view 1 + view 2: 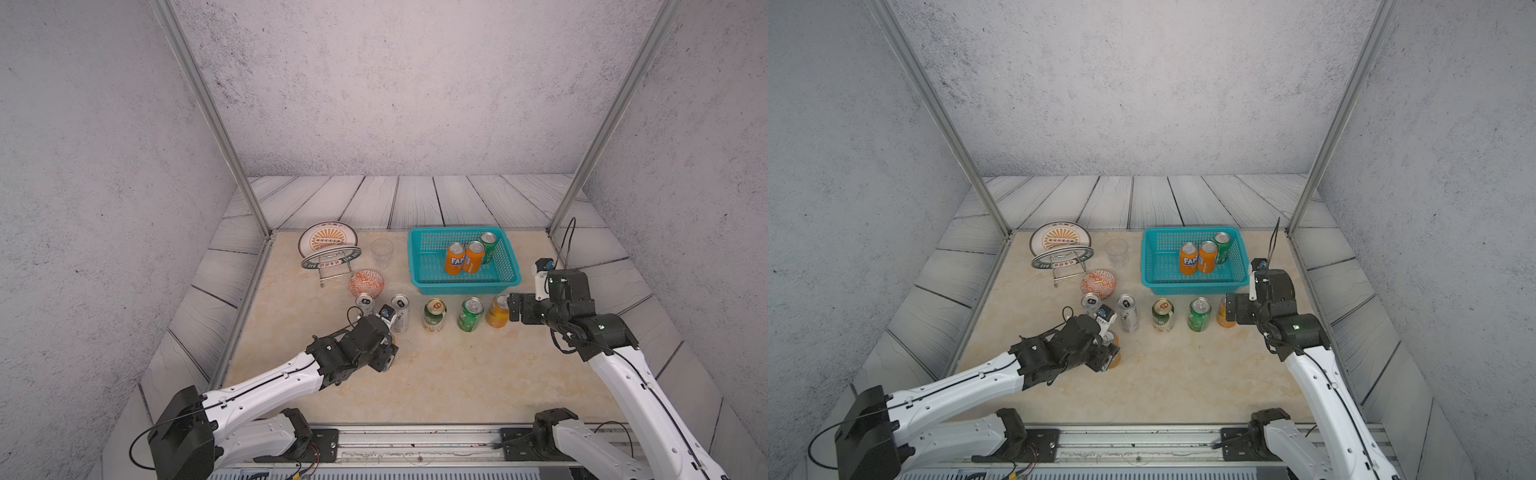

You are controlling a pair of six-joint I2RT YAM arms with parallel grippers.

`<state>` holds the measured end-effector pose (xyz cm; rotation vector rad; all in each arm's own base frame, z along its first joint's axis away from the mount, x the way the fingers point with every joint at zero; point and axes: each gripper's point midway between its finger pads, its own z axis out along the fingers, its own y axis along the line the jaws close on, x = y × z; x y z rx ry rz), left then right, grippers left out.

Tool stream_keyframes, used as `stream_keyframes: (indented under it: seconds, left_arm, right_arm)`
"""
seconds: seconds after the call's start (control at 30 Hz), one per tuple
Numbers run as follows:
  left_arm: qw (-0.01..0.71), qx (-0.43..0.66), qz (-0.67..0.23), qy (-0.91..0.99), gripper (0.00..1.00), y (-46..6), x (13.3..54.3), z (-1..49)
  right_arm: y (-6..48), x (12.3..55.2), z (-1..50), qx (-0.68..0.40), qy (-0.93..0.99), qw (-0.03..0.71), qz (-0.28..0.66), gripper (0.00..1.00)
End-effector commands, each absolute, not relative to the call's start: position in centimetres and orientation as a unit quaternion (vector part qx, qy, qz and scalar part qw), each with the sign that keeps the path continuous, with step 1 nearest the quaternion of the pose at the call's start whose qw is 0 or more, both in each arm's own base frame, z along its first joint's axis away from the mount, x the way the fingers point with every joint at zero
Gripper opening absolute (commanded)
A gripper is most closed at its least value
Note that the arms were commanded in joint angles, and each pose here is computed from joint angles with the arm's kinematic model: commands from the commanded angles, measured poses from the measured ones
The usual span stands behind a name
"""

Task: Take out the drinks from the basket
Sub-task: Place the drink at the center of the board.

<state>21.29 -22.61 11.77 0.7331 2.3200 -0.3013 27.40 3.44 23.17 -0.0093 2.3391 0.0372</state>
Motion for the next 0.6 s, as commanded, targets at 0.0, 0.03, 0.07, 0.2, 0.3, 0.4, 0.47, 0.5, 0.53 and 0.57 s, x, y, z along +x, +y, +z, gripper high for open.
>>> stream_keyframes:
  seconds: [0.0, 0.03, 0.07, 0.2, 0.3, 0.4, 0.47, 0.5, 0.53, 0.57]
  left_arm:
    - [0.368, 0.268, -0.131, 0.881, 0.69, -23.6, 22.2, 12.8]
    - [0.366, 0.268, -0.128, 0.882, 0.69, -23.6, 22.2, 12.5]
    - [0.365, 0.268, -0.125, 0.883, 0.70, -23.5, 22.2, 12.3]
    - [0.363, 0.269, -0.121, 0.884, 0.72, -23.3, 22.1, 11.7]
    - [0.362, 0.268, -0.116, 0.885, 0.74, -23.0, 22.1, 11.4]
    - [0.358, 0.261, -0.106, 0.890, 0.77, -22.6, 22.2, 11.0]
    - [0.354, 0.262, -0.102, 0.892, 0.79, -22.4, 22.1, 10.8]
    - [0.354, 0.261, -0.101, 0.893, 0.80, -22.4, 22.1, 10.8]
    - [0.353, 0.261, -0.100, 0.893, 0.80, -22.4, 22.1, 10.7]
    - [0.352, 0.262, -0.100, 0.893, 0.81, -22.4, 22.1, 10.7]
  right_arm:
    - [2.9, 27.0, 23.2, 0.006, 0.919, 0.393, 0.006, 0.99]
    - [2.9, 27.0, 23.2, 0.006, 0.920, 0.393, 0.006, 1.00]
    - [2.9, 27.0, 23.1, 0.006, 0.920, 0.392, 0.007, 1.00]
    - [2.9, 27.0, 23.1, 0.006, 0.920, 0.392, 0.007, 0.99]
    - [3.0, 27.0, 23.1, 0.007, 0.920, 0.392, 0.008, 1.00]
    - [3.0, 27.0, 23.2, 0.007, 0.919, 0.394, 0.008, 0.99]
    - [2.9, 27.0, 23.3, 0.007, 0.918, 0.395, 0.007, 0.99]
    - [2.9, 27.0, 23.4, 0.007, 0.918, 0.396, 0.007, 0.99]
    - [2.9, 27.1, 23.5, 0.006, 0.918, 0.397, 0.007, 0.99]
    - [2.9, 27.1, 23.5, 0.006, 0.918, 0.397, 0.007, 1.00]
